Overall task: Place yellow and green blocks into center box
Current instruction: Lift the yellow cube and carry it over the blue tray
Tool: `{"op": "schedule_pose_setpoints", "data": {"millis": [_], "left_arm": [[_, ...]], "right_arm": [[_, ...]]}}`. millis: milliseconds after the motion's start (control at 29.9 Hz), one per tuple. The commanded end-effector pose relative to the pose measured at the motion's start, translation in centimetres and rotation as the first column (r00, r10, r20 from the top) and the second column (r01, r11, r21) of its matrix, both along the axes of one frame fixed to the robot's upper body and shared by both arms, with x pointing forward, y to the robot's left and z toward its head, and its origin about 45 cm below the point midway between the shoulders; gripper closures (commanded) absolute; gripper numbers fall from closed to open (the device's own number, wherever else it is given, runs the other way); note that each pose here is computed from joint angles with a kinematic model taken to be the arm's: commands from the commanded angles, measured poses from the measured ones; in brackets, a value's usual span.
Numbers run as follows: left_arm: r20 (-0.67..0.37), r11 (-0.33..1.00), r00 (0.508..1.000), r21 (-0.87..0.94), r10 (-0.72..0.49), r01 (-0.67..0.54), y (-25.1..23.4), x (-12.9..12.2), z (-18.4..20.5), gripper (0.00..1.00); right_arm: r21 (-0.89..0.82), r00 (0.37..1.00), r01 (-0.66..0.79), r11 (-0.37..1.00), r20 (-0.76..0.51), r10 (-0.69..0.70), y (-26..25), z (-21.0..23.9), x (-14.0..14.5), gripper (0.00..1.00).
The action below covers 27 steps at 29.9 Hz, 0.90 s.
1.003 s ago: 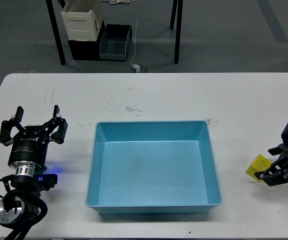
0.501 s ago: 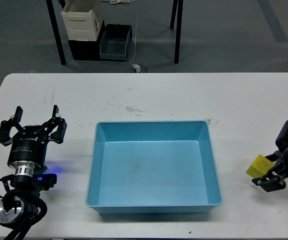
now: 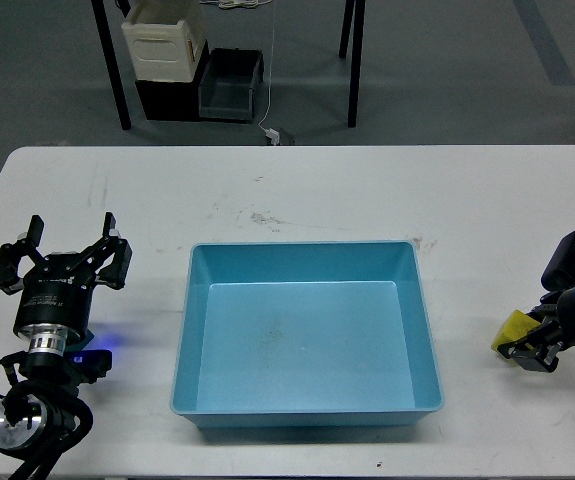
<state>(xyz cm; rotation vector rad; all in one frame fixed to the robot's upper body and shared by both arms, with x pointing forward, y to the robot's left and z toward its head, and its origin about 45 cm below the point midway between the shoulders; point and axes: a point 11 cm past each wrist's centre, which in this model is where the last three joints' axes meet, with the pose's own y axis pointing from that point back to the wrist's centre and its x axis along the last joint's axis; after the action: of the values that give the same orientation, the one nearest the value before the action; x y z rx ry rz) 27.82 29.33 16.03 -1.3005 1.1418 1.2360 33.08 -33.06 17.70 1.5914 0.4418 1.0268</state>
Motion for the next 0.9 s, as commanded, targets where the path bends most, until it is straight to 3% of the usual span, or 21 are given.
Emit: {"op": "schedule_pose_setpoints", "data": {"millis": [0,167,301,434,869], "left_arm": [[0.0,1.0,1.0,0.003,0.001,-0.001,0.1,0.0,0.0,0.0],[-0.001,1.0,1.0,0.011,0.004,-0.003,0.5,-0.2,-0.1,0.0],[0.002,1.0,1.0,0.008,0.0,0.0,0.4,-0.4,-0.1,0.0],[0.001,1.0,1.0,0.007,0.001,-0.001,0.4,-0.4,-0.1,0.0],[0.007,1.0,1.0,0.03,-0.004,0.004,1.0,-0.4,0.1,0.0]], "right_arm": [[0.01,0.993,0.005,1.0,0.118,-0.006,-0.1,4.7,2.9,0.82],[0.034,0.954,-0.092,0.995,0.288,0.078,3.1,12.2,5.6,0.88],[0.057,0.919,-0.211,0.976,0.351,0.178,7.2,15.6,5.5,0.88],[0.128,0.907,-0.339,0.932,0.307,0.287,13.6,15.3,4.2,0.88],[0.052,0.84,-0.538,0.841,0.117,0.53,24.4,6.6,2.1,0.88]]}}
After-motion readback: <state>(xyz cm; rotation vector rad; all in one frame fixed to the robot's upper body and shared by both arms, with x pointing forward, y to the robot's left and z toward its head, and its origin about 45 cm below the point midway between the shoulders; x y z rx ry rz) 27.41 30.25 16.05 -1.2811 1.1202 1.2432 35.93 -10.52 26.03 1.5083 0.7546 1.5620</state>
